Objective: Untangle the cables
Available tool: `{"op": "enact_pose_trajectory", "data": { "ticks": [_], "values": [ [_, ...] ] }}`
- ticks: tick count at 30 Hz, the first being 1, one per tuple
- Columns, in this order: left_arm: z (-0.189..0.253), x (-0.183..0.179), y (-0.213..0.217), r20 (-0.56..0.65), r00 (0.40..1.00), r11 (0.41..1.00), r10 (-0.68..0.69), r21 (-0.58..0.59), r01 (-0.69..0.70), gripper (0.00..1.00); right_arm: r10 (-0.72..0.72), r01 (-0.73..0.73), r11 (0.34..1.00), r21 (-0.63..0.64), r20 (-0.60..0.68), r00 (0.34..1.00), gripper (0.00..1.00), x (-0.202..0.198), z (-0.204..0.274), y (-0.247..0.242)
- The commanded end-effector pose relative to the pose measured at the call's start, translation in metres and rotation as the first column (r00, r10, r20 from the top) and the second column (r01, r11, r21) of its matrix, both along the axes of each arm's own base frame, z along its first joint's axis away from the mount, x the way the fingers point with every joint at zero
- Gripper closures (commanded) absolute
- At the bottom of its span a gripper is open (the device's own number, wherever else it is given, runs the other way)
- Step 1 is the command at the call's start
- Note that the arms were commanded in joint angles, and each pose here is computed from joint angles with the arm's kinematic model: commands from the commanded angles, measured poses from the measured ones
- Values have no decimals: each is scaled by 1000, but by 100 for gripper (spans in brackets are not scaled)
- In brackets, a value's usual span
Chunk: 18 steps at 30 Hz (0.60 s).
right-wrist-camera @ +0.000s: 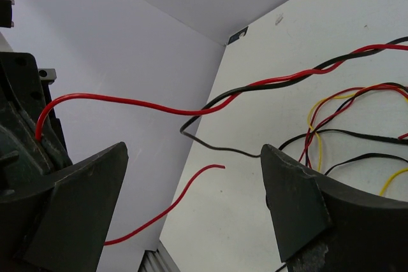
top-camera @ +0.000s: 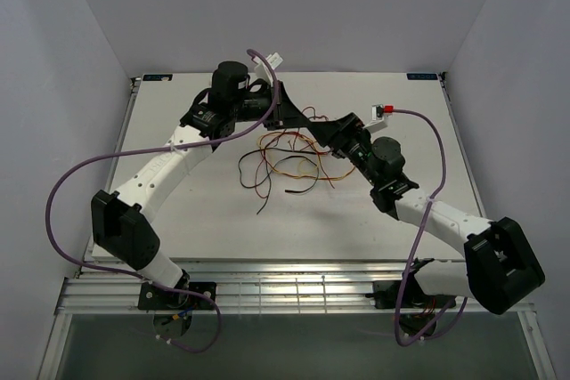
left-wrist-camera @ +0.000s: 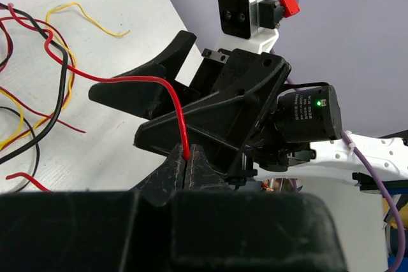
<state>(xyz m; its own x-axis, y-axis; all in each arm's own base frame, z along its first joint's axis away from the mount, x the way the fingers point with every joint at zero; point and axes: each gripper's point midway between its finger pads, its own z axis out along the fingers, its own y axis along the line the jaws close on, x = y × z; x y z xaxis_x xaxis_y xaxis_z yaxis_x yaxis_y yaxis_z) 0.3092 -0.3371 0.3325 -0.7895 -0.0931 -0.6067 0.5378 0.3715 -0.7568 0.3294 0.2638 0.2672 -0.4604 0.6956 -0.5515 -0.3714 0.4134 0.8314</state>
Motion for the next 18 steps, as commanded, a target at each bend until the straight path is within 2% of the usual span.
{"op": "enact_pose_trajectory", "data": {
  "ticks": [1,6,12,18],
  "values": [
    [8,-15,-4,-25,999,999,-40,-26,40,100,-72,66,991,113,49,996,10,12,30,-2],
    [10,-22,-12,-53,996,996,-75,-47,72,100,-101,101,986,129,-9,995,10,24,16,2],
    [9,-26,-15,-77,993,995,-87,-55,83,100,-134,128,977,171,27,991,10,35,30,9],
    [6,-30,-20,-97,990,994,-97,-55,92,100,-138,127,972,198,40,990,5,41,38,18]
  ]
}}
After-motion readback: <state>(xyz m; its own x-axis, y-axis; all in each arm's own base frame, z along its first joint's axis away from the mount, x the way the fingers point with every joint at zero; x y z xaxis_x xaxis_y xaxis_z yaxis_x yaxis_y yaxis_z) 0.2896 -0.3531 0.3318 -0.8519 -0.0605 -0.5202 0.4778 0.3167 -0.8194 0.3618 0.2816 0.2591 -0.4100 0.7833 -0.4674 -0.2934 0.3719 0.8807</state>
